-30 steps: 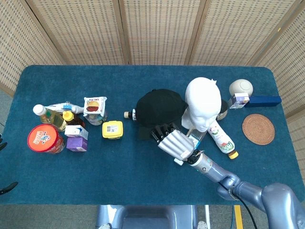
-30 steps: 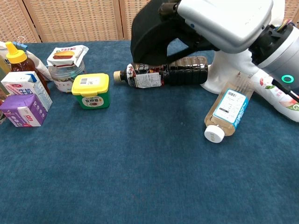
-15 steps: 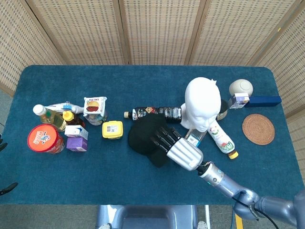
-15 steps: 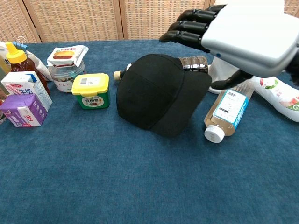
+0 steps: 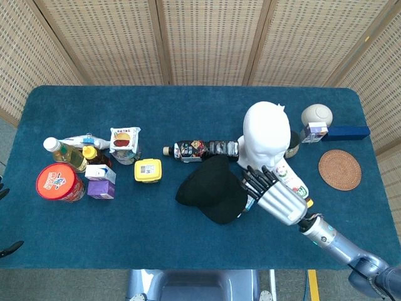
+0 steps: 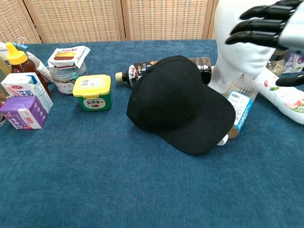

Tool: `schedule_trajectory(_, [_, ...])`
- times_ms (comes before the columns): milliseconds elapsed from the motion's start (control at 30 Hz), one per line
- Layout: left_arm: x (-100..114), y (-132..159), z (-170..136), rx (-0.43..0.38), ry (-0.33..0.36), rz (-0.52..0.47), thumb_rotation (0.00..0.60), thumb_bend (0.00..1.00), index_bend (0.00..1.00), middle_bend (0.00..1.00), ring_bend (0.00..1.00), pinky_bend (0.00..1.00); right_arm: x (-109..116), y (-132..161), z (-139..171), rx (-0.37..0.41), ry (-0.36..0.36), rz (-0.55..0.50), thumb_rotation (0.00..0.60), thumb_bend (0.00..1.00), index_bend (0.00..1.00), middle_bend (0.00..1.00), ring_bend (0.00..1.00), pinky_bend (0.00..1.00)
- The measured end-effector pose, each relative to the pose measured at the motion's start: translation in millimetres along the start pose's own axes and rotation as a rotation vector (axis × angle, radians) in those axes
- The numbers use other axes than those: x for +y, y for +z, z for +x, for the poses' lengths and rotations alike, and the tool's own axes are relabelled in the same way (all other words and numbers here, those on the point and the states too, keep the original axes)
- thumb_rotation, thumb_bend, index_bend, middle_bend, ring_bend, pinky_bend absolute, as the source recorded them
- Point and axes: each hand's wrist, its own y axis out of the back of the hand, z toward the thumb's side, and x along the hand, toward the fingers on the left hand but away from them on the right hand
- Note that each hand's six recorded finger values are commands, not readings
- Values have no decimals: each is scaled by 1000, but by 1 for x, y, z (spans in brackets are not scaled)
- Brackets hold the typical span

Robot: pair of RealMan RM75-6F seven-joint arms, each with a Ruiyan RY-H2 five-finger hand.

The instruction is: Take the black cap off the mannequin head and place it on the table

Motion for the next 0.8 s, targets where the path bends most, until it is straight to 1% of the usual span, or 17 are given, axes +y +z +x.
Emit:
schedule_trajectory(100, [1, -1, 0, 10, 16, 3, 600, 76, 0, 0, 0, 0, 2, -14, 23, -69, -4, -54, 600, 0, 165, 179, 119, 260])
schedule_trajectory(200, [1, -1, 0, 17, 33, 10, 600, 76, 0, 0, 0, 0, 1, -32, 55, -168, 6, -114, 600, 0, 149, 148, 80, 230])
schedule_trajectory(300, [0, 0, -1, 19, 38, 16, 600, 77, 0, 0, 0, 0, -4, -47, 85, -290, 45, -196, 600, 0, 142, 120, 52, 207])
schedule_trajectory(333, [0, 0, -1, 17, 38, 17, 600, 77, 0, 0, 0, 0, -7, -53, 96, -344, 67, -232, 600, 0, 142, 110, 45, 200])
schedule_trajectory(433, [-1, 1, -2, 15, 38, 19, 600, 76, 0, 0, 0, 0, -12, -62, 123, -467, 115, -292, 600, 0, 133, 78, 27, 164])
schedule_trajectory(533, [-1, 1, -3, 19, 44, 24, 600, 76, 0, 0, 0, 0, -13, -69, 138, -578, 142, -321, 600, 0, 98, 45, 4, 121])
schedule_trajectory(633, [-1, 0, -3, 27, 61, 34, 600, 77, 0, 0, 0, 0, -11, -70, 152, -668, 165, -346, 600, 0, 70, 14, 0, 99])
schedule_trajectory(733, [-1, 0, -3, 32, 69, 40, 600, 76, 0, 0, 0, 0, -10, -67, 158, -698, 192, -362, 600, 0, 57, 0, 0, 84])
schedule_trajectory(800, [-2, 0, -2, 33, 68, 43, 600, 76, 0, 0, 0, 0, -11, -65, 159, -694, 210, -364, 600, 0, 57, 0, 0, 78])
